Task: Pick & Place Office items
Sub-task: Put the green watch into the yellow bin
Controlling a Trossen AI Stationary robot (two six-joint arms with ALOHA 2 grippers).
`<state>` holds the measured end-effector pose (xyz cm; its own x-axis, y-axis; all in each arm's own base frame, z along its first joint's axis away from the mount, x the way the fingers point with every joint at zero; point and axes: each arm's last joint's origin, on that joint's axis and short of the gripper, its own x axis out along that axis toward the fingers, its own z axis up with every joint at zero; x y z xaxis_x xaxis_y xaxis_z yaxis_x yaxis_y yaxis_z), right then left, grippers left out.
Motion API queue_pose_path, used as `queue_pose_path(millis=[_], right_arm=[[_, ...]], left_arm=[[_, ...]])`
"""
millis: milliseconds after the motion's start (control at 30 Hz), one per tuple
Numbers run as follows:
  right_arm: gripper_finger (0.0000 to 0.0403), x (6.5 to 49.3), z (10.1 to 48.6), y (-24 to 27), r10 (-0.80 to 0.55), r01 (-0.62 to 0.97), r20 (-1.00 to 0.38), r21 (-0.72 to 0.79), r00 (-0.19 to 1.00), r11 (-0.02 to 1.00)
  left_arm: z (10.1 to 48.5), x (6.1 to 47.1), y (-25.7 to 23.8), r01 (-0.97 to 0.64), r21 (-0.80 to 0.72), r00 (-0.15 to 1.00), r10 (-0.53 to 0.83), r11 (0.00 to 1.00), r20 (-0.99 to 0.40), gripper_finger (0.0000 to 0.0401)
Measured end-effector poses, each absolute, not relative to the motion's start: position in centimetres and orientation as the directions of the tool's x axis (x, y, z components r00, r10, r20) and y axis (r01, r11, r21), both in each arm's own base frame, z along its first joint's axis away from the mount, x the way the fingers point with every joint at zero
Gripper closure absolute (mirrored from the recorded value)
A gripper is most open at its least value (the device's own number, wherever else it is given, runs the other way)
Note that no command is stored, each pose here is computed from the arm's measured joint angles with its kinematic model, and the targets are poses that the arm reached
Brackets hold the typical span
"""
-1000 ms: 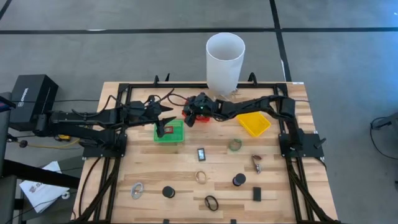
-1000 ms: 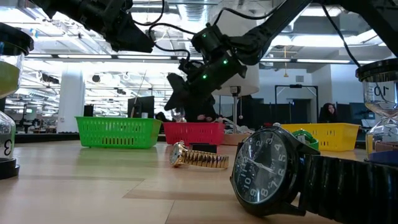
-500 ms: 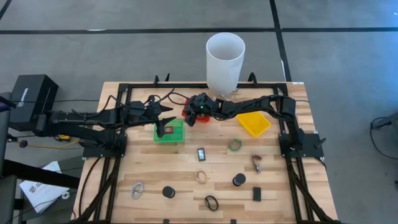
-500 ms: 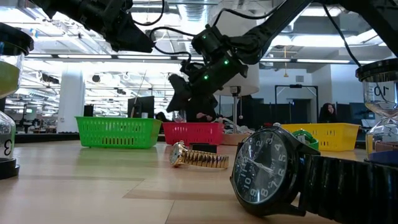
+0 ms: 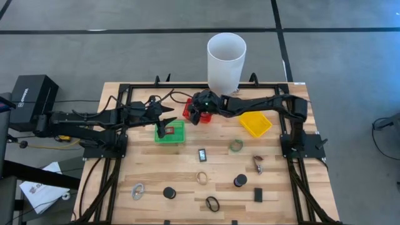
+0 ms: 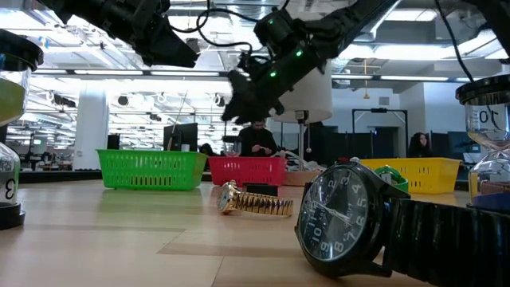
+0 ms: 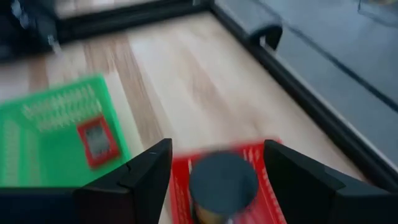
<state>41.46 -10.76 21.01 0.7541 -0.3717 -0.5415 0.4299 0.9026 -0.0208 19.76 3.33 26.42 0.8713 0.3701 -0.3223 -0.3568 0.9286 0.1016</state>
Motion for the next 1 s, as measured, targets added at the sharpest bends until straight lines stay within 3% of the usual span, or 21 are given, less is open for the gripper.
queue_pose_path(millis=[200, 500, 767, 1000], right_arm=[[0.0159, 39.7, 23.7, -9.9, -0.358, 0.420, -0.582, -0.030, 0.730, 0.907], [0.0159, 35.0, 26.6, -6.4, -0.278, 0.348, -0.774, -0.080, 0.569, 0.934], [0.0159, 32.6, 26.1, -2.7, -0.204, 0.307, -0.906, -0.087, 0.372, 0.948], [0.0159, 33.1, 23.4, -0.5, -0.178, 0.239, -0.956, -0.121, 0.232, 0.963]], left_arm=[[26.4, 19.8, 3.3, -0.357, 0.102, 0.871, 0.370, 0.929, -0.322, 0.0216], [26.4, 19.8, 3.3, -0.357, 0.102, 0.871, 0.370, 0.929, -0.322, 0.0216], [26.4, 19.8, 3.3, -0.357, 0.101, 0.871, 0.370, 0.929, -0.322, 0.0215], [26.4, 19.8, 3.3, -0.357, 0.101, 0.872, 0.370, 0.929, -0.321, 0.0216]])
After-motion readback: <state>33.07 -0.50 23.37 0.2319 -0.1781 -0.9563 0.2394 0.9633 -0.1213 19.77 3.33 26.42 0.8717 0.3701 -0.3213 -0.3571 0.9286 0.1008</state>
